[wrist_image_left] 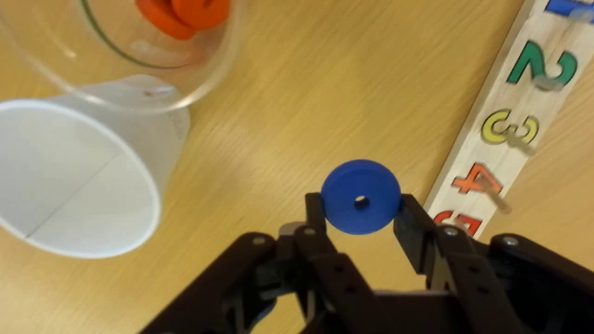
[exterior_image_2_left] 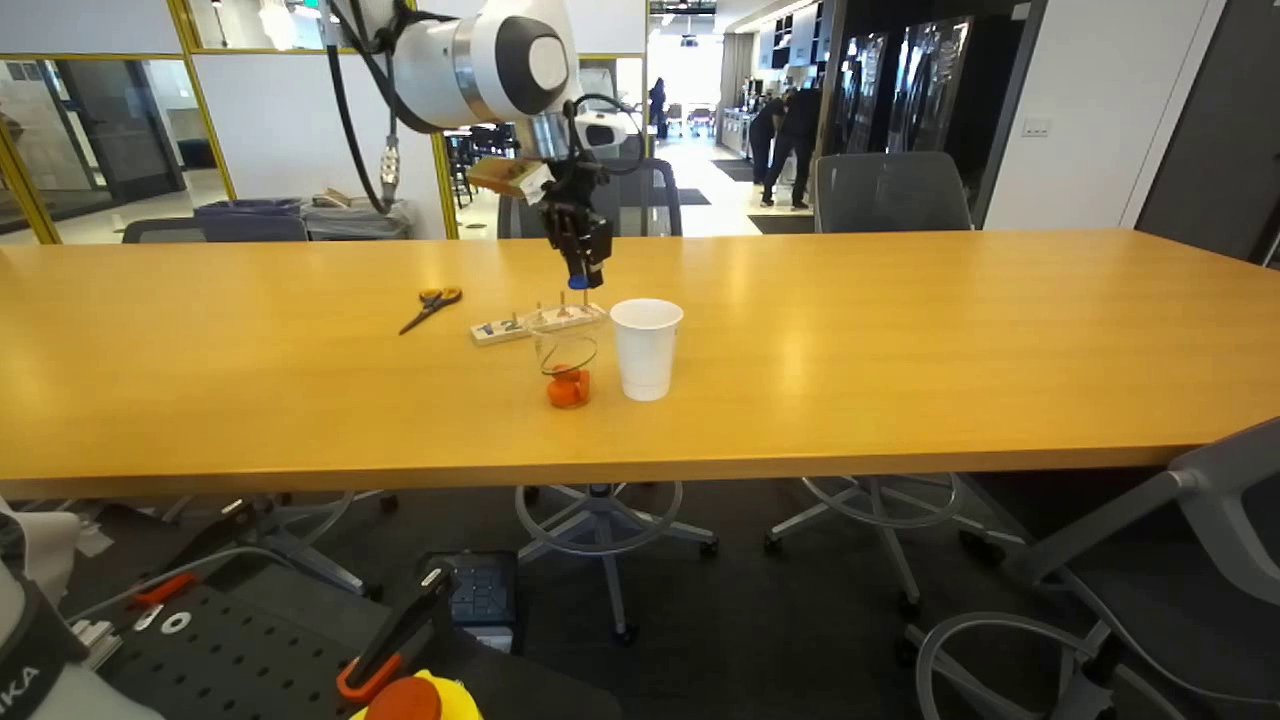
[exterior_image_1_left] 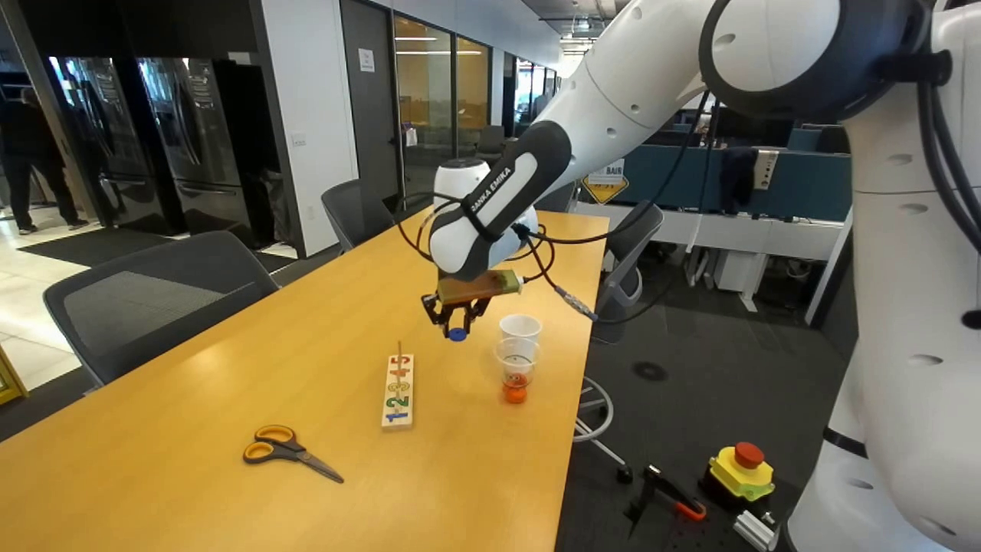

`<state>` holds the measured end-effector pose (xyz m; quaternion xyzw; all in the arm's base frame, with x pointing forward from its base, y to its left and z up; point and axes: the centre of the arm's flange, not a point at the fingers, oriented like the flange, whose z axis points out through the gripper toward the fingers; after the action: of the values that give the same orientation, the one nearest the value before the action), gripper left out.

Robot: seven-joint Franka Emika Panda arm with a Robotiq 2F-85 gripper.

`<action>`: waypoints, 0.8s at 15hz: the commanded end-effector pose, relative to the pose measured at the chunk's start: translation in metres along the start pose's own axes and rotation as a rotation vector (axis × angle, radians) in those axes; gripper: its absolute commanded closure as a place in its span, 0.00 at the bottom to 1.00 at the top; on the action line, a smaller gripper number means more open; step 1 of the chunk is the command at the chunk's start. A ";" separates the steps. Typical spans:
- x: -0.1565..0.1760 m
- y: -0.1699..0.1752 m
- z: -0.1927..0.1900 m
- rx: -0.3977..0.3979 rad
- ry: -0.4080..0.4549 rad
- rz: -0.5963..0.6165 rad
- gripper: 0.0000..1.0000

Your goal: Put the orange rings on the clear cup

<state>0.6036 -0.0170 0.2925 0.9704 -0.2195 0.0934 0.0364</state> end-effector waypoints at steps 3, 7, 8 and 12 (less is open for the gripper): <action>0.056 0.065 -0.039 0.062 -0.025 0.136 0.81; 0.067 0.096 -0.041 0.038 -0.097 0.219 0.81; 0.068 0.102 -0.041 0.027 -0.115 0.232 0.81; 0.066 0.119 -0.037 -0.002 -0.179 0.265 0.81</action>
<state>0.6010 -0.1398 0.3384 0.9434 -0.3304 0.0276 0.0102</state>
